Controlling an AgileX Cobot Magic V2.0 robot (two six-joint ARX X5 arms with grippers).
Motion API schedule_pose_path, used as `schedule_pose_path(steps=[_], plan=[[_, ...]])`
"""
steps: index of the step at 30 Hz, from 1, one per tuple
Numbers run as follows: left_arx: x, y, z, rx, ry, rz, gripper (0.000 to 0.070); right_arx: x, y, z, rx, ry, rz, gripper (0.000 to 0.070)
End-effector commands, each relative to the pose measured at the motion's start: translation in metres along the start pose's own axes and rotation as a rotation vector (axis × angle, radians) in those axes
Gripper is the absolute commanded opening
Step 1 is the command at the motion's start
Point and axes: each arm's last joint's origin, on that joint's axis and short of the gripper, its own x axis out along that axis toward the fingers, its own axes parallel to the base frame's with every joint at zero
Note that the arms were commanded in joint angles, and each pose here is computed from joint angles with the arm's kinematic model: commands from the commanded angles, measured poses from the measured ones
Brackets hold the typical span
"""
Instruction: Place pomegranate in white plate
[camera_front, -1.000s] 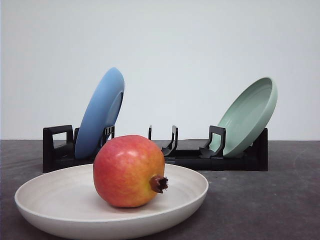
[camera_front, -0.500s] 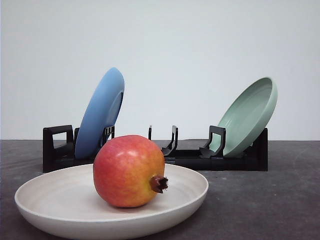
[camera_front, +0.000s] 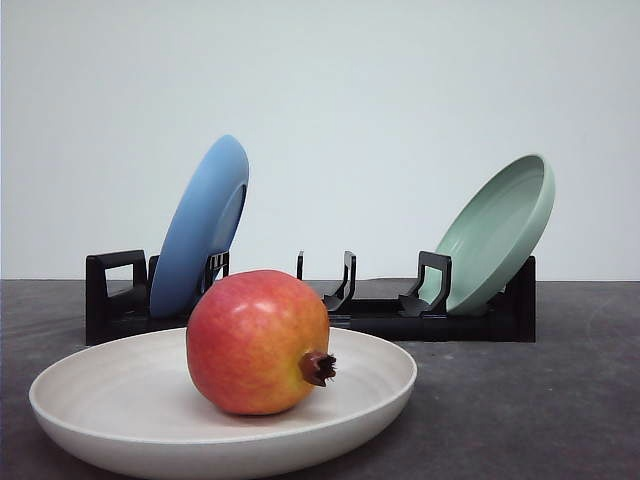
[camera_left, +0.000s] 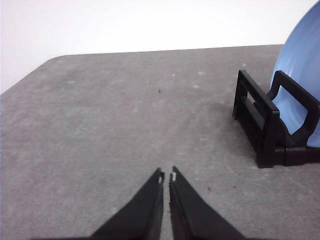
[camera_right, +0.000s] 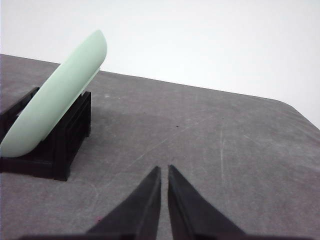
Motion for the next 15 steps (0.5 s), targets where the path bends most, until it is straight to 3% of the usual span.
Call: schedule_pose_path(steps=[1,15], plan=[[0.0009,-0.0002,-0.0036,-0.003,0.014,0.000,0.0000,0.0003,-0.0003,-0.0001,0.002,-0.010,-0.007,0.0022],[0.0009,-0.0002,-0.0036,-0.003,0.014,0.000,0.0000,0.0003,-0.0003,-0.0001,0.002,-0.010,-0.007,0.0022]])
